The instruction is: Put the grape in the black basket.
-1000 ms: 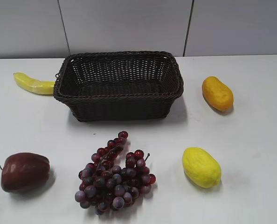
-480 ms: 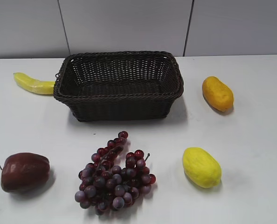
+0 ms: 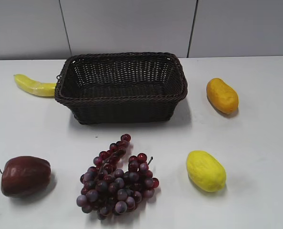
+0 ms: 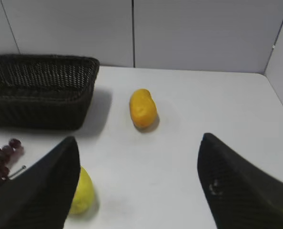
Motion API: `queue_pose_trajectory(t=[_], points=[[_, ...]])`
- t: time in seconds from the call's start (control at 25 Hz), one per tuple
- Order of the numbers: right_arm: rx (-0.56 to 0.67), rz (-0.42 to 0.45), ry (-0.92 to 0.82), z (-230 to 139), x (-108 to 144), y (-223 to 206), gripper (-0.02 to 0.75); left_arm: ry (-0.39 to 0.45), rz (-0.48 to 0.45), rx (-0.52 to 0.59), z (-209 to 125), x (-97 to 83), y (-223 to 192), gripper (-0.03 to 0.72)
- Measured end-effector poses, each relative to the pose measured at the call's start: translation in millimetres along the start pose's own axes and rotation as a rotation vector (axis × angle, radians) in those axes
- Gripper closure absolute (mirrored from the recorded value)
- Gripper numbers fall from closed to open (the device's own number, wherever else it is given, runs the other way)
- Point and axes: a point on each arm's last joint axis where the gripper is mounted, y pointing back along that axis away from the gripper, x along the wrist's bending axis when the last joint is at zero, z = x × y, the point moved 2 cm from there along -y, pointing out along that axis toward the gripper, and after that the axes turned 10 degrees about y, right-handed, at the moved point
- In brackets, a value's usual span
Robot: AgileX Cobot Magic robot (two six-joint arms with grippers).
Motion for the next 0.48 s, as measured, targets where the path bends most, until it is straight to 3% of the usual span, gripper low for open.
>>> queue_pose_trajectory(t=[0.2,0.48], points=[[-0.014,0.059,-0.114,14,1,-19,0.153,0.0,0.0,0.0,0,0.0,0,0.324],[0.16,0.1,-0.224,13,-5,-66,0.153,0.0,0.0,0.0,0,0.0,0,0.324]])
